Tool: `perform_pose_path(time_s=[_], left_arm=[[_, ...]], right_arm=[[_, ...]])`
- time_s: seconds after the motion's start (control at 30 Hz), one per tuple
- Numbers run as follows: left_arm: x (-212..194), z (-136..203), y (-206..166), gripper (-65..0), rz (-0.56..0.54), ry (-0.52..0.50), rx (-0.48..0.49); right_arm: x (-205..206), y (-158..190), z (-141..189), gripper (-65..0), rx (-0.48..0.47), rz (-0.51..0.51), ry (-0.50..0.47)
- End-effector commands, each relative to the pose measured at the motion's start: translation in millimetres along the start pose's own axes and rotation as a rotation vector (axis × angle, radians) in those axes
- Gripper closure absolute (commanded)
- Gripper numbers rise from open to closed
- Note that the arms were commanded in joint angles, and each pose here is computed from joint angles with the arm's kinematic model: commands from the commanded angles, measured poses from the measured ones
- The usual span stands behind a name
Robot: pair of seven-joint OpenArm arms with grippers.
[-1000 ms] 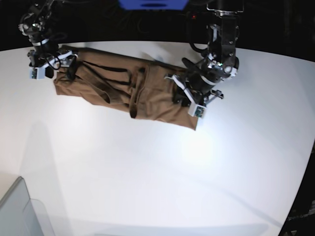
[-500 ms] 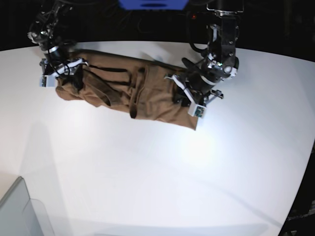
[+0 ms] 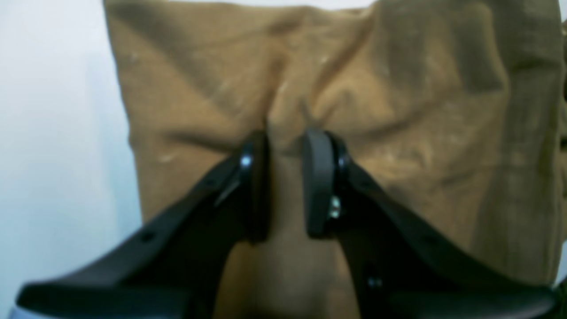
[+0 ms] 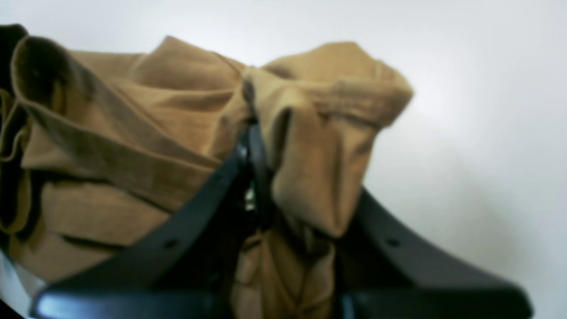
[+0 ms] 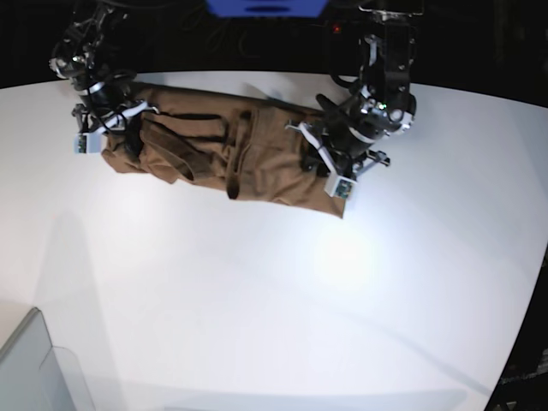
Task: Layout the t-shirt on the table in an organized manner, then fold the t-shirt properly
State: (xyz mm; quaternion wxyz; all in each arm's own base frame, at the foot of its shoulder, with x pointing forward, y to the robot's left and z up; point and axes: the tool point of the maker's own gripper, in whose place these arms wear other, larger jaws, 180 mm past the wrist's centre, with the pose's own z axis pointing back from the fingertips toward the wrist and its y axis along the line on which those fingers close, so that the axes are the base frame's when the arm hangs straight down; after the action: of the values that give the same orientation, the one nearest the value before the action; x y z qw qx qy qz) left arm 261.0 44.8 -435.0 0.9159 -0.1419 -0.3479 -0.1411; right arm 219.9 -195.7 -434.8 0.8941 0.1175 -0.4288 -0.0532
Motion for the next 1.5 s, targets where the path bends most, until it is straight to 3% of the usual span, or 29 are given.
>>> perform_pose_path(time_s=[0.0,0.2,0.3,0.47,0.77,0.87,0.97,1.2,1.47], left_arm=[[-26,4,5,-14.9,-0.029,0.124,0.033],[13,22,2,-14.9,-0.029,-0.001,0.028],[24,31,-8,-14.9,0.023,-0.061,-0.024],[25,56,12,-14.8,0.111,-0.119,-0.016],[-28,85,99,-14.4,0.285,-0.062,0.13],[-46,83,109,-11.2,0.323,-0.025,0.15],[-51,79,107,0.0,0.335,-0.011,0.147],[-47,52,72,0.0,0.292,0.027,0.039],[-47,22,52,0.0,0.292,0.069,-0.036]], right_arm=[[-5,-2,1,0.0,-0.015,0.029,0.05],[16,2,-2,0.0,-0.013,0.05,0.003],[25,3,-6,0.0,-0.009,0.052,-0.017],[40,5,-12,0.0,-0.005,0.06,-0.049],[56,6,-9,0.0,-0.009,0.085,-0.09],[66,7,-5,0.0,-0.013,0.102,-0.115],[81,14,2,0.0,-0.016,0.122,-0.158],[101,42,20,0.0,0.0,0.169,-0.225],[89,123,39,0.0,0.193,0.276,-0.212]])
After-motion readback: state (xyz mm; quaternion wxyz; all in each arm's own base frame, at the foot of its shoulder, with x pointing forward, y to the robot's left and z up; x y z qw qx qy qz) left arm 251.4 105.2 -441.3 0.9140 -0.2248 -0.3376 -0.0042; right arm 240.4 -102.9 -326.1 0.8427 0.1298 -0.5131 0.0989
